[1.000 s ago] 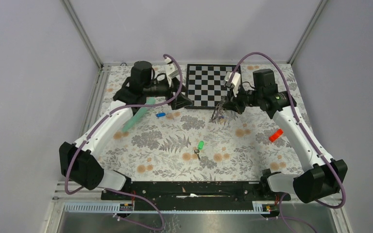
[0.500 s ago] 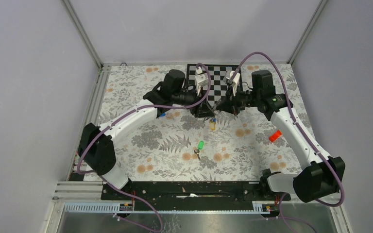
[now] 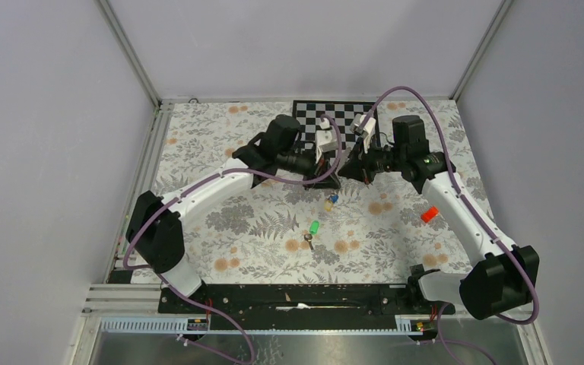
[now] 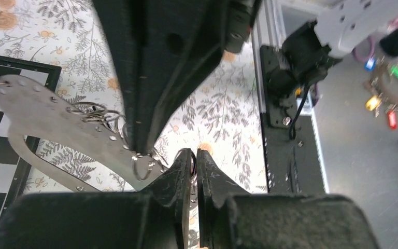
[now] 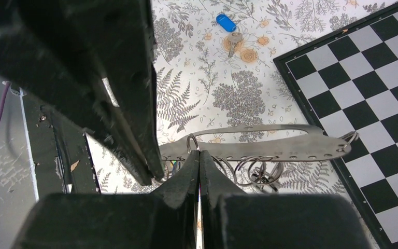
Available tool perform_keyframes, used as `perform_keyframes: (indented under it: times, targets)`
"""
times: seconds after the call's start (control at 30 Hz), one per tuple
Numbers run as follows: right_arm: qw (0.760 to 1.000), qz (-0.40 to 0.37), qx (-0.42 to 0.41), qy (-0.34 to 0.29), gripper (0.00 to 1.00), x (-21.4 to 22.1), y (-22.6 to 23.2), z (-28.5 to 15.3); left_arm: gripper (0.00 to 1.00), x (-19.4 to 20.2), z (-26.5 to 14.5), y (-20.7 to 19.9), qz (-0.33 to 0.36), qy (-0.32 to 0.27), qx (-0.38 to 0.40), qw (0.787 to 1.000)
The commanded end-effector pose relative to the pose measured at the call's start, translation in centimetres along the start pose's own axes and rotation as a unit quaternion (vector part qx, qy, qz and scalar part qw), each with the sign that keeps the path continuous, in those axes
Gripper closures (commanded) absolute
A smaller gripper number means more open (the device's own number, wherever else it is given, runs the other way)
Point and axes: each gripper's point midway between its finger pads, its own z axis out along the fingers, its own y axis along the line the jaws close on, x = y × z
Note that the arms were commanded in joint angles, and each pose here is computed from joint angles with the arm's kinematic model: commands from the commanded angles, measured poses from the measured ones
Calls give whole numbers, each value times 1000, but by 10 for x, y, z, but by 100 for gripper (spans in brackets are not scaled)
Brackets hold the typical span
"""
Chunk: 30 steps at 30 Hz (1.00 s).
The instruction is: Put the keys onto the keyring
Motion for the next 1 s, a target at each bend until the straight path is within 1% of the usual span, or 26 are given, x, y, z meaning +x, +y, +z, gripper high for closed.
perform_keyframes:
  times: [0.0,0.03,0.07,0.1,0.2,0.23,0.3,0.37,0.53,0.63,0.77,0.87,0.97]
  targets:
    - [999,-24,22,-23,100,-16,-5,-3,93,-4,0,-31,135,28,42,990]
    - [999,-24,23,-23,100,-15,-6,-2,91,0,1,-33,152,39,45,987]
    - [999,-24,23,-22,100,-15,-6,-2,87,4,1,-33,165,49,44,984]
    - [999,-24,23,-22,100,-14,-6,-2,80,4,0,-32,178,55,38,982]
    - [999,-26,25,-19,100,-11,-6,-2,52,1,-5,-28,193,60,17,979]
    - [999,-27,27,-18,100,-10,-7,-3,46,0,-7,-27,198,61,11,978]
    - [999,-29,28,-16,100,-7,-7,-2,37,-2,-12,-27,206,62,1,977]
    - [999,-31,29,-13,100,-3,-8,-2,32,-3,-18,-29,211,64,-5,975]
    - [999,-39,24,-8,100,5,-6,-1,26,-15,-40,-27,206,49,-16,977]
    - [999,-43,9,-6,100,8,-1,-1,25,-25,-57,-24,187,21,-2,982]
    - [999,-51,-15,-8,100,7,8,-2,25,-34,-66,-19,171,-10,14,985]
    - [998,-63,-27,-7,100,6,12,-3,27,-43,-63,-9,165,-25,7,986]
    - [997,-70,-31,-4,100,6,14,-5,35,-52,-57,9,152,-35,-19,988]
